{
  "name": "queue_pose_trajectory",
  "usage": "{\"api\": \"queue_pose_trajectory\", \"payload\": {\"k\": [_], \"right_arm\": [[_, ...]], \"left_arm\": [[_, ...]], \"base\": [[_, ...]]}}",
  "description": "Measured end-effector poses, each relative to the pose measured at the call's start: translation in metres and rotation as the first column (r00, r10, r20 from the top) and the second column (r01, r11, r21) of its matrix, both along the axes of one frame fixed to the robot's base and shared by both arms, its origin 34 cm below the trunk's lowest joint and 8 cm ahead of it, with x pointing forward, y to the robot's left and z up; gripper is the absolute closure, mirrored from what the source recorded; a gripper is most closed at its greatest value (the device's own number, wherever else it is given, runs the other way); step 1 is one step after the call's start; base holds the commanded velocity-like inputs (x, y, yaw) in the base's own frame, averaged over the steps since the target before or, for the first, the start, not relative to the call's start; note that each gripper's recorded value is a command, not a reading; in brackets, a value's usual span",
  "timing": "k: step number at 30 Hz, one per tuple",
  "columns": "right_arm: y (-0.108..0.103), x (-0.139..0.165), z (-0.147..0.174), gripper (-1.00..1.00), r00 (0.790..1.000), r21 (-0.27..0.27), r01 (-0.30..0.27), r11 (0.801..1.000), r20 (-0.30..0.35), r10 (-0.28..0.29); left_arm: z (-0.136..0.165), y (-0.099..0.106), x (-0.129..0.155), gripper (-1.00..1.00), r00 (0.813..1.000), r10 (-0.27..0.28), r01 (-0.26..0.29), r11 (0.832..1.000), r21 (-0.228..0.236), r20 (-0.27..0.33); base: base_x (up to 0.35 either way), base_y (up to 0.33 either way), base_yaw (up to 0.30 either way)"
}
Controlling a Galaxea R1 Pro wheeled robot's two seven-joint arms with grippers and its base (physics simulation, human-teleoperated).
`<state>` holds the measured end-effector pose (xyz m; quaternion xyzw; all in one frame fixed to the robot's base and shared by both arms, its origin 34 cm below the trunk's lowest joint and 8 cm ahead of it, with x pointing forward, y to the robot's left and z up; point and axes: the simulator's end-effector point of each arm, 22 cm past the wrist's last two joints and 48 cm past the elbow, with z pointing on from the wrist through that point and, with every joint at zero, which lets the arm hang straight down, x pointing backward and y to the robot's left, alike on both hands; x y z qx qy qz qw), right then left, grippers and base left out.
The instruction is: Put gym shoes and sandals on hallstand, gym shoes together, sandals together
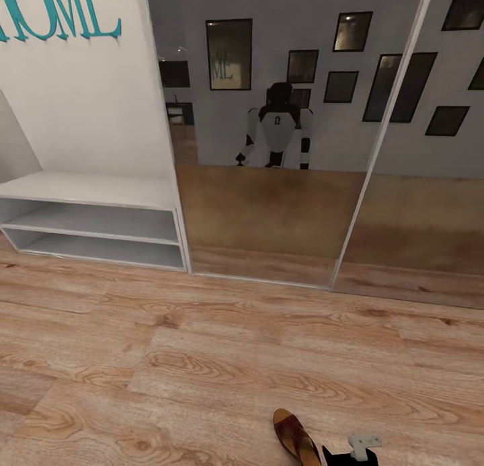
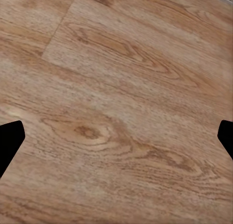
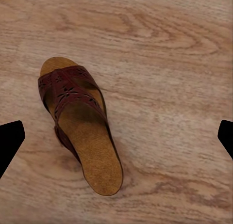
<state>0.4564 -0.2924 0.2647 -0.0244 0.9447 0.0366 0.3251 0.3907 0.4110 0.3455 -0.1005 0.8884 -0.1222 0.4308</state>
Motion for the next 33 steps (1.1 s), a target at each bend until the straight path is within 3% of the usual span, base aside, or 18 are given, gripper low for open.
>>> {"api": "queue_pose_trajectory", "payload": {"k": [9, 20, 33], "right_arm": [[-0.0001, 0.0001, 0.0, -1.0, 1.0, 0.0, 0.001, 1.0, 0.0, -0.001], [-0.0004, 0.0002, 0.0001, -1.0, 1.0, 0.0, 0.003, 1.0, 0.001, -0.003], [-0.0006, 0.0002, 0.0001, -1.0, 1.0, 0.0, 0.003, 1.0, 0.001, -0.003]], "left_arm": [[0.0001, 0.0002, 0.0001, -1.0, 1.0, 0.0, 0.0, 1.0, 0.0, 0.0], [0.0, -0.0005, 0.0, -1.0, 1.0, 0.0, 0.0, 1.0, -0.001, 0.0], [-0.0004, -0.0022, 0.0001, -1.0, 1.0, -0.001, 0.001, 1.0, -0.004, 0.0]], "base": [[0.0, -0.004, 0.017], [0.0, 0.0, 0.167], [-0.05, -0.03, 0.006]]}}
